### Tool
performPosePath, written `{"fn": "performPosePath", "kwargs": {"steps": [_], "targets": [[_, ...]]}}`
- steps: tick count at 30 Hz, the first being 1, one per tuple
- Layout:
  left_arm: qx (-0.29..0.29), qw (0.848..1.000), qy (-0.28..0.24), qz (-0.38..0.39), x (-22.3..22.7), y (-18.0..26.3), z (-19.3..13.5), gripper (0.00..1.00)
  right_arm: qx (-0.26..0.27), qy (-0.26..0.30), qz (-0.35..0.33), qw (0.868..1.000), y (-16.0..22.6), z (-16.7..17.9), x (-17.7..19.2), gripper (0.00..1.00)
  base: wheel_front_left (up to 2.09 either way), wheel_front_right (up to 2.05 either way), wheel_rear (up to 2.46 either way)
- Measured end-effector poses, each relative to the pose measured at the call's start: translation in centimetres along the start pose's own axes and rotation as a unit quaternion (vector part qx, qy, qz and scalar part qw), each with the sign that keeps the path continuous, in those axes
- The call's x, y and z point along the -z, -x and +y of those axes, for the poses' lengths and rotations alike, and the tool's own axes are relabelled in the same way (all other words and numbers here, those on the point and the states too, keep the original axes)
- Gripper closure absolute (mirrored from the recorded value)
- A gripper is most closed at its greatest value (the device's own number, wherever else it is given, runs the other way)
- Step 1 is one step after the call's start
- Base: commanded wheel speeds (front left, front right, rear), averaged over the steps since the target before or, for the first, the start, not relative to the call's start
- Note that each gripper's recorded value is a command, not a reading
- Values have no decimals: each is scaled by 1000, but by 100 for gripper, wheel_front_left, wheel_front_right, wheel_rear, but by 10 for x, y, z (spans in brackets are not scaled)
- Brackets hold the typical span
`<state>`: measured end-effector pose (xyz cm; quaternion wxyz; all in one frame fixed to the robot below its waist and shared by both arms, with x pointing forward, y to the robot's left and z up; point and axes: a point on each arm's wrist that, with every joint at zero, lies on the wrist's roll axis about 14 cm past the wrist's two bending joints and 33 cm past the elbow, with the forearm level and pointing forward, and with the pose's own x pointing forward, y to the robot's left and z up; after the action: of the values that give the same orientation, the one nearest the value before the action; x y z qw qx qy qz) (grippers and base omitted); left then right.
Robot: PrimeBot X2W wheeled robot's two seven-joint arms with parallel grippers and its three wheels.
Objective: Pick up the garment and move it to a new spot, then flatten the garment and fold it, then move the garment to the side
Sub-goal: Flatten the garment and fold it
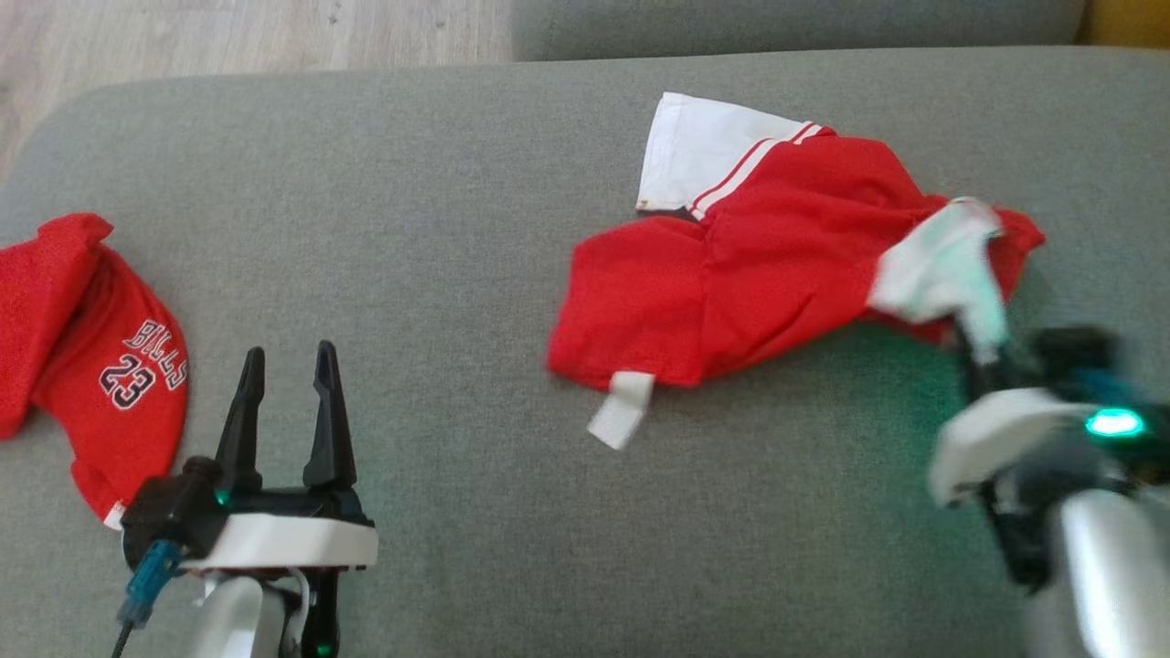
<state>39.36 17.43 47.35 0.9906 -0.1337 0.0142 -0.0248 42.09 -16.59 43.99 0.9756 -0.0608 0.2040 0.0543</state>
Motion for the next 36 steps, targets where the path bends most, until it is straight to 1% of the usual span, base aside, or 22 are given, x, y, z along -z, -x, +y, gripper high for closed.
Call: {"fn": "performPosePath", "kwargs": {"steps": [1,2,3,4,5,7,8,9,10,11,13,15,16,19,21,22,23,26,28,30,33,36], "targets": [[0,1000,0,-1,-1,0,0,0,16,-61,-29,998,4,-14,-8,100,0,0,0],[0,1000,0,-2,-2,0,0,0,23,-154,-59,986,8,-28,-12,100,0,0,0],[1,1000,0,-3,-2,0,0,0,31,-258,-90,961,13,-44,-13,100,0,0,0],[2,1000,0,-4,-3,0,-1,0,47,-338,-112,933,17,-60,-6,100,0,0,0],[4,1000,0,-4,-3,0,-2,0,66,-393,-124,909,22,-70,7,100,0,0,0],[8,1000,0,-4,-3,-1,-6,0,100,-495,-120,855,28,-75,43,100,0,0,0],[10,1000,0,-4,-3,-1,-7,0,109,-529,-106,835,29,-69,60,48,0,0,0],[13,1000,0,-4,-3,-2,-8,0,109,-543,-92,828,30,-58,71,0,0,0,0],[15,1000,0,-4,-2,-3,-10,0,107,-546,-84,826,29,-49,76,0,0,0,0],[17,1000,0,-3,-2,-3,-11,0,102,-545,-80,829,28,-41,78,0,0,0,0],[20,1000,0,-3,-2,-4,-13,0,100,-541,-82,831,28,-36,77,0,0,0,0],[23,1000,0,-2,-1,-5,-15,0,102,-520,-92,843,28,-37,74,0,0,0,0],[25,1000,0,-2,-2,-6,-16,0,103,-500,-100,854,28,-39,70,0,0,0,0],[29,1000,0,-4,-3,-6,-19,0,106,-399,-124,902,32,-52,53,0,0,0,0],[31,1000,0,-6,-4,-5,-20,0,113,-308,-151,933,38,-66,33,0,0,0,0],[32,999,0,-6,-4,-4,-21,0,117,-258,-168,944,41,-73,20,0,0,0,0],[32,999,0,-5,-4,-3,-21,0,120,-212,-184,952,45,-79,5,0,0,0,0],[33,999,0,0,0,2,-22,0,124,-104,-205,965,57,-84,-27,0,0,0,0],[33,999,0,3,1,5,-22,0,118,-55,-214,968,64,-79,-44,0,0,0,0],[34,999,0,1,1,5,-23,0,106,-21,-219,970,69,-68,-58,0,0,0,0],[36,999,0,-1,-1,5,-24,0,76,19,-208,975,70,-43,-64,0,0,0,0],[36,999,1,-1,-1,5,-24,0,51,18,-181,982,68,-25,-55,0,0,0,0]]}}
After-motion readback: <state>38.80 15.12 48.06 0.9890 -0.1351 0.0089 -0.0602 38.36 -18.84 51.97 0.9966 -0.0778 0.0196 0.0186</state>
